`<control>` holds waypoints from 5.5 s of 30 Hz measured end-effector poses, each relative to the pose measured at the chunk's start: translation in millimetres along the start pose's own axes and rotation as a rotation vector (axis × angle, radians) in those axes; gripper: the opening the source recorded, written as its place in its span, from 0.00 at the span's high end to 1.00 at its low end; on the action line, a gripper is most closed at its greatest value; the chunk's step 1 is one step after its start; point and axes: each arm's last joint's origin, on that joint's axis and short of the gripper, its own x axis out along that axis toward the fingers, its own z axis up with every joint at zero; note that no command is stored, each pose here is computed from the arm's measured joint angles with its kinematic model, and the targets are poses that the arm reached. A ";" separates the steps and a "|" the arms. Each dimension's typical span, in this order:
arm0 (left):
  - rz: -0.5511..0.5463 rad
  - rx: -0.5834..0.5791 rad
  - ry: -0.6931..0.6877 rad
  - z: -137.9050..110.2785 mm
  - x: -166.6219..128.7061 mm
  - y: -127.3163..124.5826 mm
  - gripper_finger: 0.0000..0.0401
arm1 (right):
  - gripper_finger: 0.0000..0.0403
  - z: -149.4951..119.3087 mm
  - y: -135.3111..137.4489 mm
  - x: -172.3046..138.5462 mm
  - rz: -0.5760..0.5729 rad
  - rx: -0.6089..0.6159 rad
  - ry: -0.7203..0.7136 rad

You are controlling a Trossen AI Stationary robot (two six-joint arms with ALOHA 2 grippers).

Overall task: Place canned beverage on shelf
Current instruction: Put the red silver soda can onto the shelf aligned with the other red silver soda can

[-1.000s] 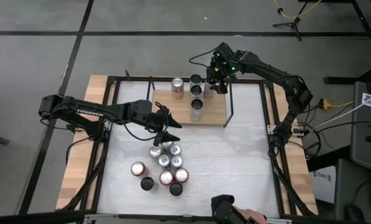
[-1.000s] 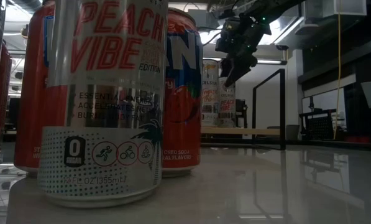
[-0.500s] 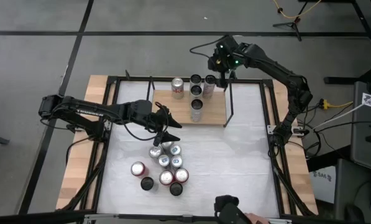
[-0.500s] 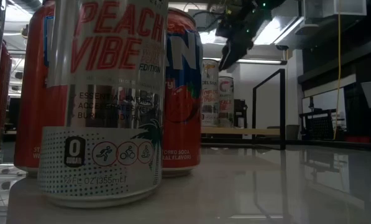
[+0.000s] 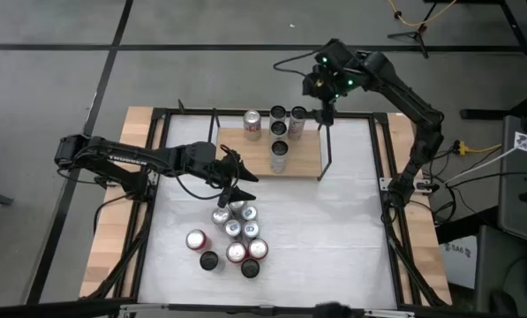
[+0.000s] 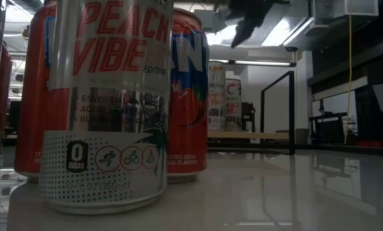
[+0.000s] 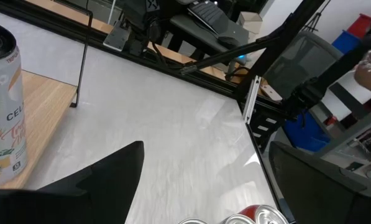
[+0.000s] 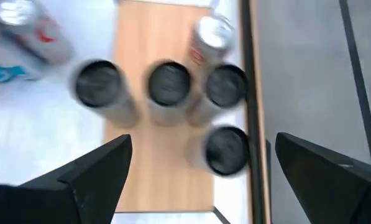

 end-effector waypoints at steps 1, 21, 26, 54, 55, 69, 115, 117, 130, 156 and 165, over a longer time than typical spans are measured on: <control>0.000 0.000 0.000 0.1 0.0 0.0 0.15 | 0.03 4.4 6.8 -1.2 0.012 -0.018 -0.004; 0.000 0.000 0.000 0.1 -0.1 -0.1 0.15 | 0.03 63.9 157.8 14.1 0.298 -0.331 -0.080; 0.001 0.000 -0.001 0.0 0.0 0.0 0.15 | 0.03 64.9 184.0 12.5 0.328 -0.333 -0.047; 0.043 0.001 -0.026 -1.3 1.4 -4.7 0.15 | 0.03 43.1 211.5 -23.5 0.383 -0.226 0.078; 0.041 0.002 -0.026 -1.4 1.5 -5.2 0.15 | 0.03 43.0 211.2 -23.7 0.377 -0.225 0.078; 0.026 0.296 0.031 38.3 -8.5 -9.7 0.15 | 0.03 58.0 210.4 -12.2 0.317 -0.238 -0.071; 0.085 0.201 0.739 -29.3 -17.1 -41.2 0.15 | 0.03 60.8 210.3 -12.5 0.314 -0.207 -0.095; 0.102 0.211 0.738 -31.5 -16.8 -45.1 0.15 | 0.03 60.8 210.3 -12.5 0.314 -0.207 -0.095; 0.252 0.225 0.697 -45.5 -17.5 -70.4 0.15 | 0.03 60.8 210.3 -12.3 0.314 -0.207 -0.094; 0.389 0.193 0.715 -62.7 -6.9 -75.2 0.15 | 0.03 60.7 210.4 -12.1 0.314 -0.207 -0.092; 0.426 0.210 0.793 -79.0 10.8 -68.9 0.15 | 0.03 60.6 210.4 -12.1 0.316 -0.207 -0.091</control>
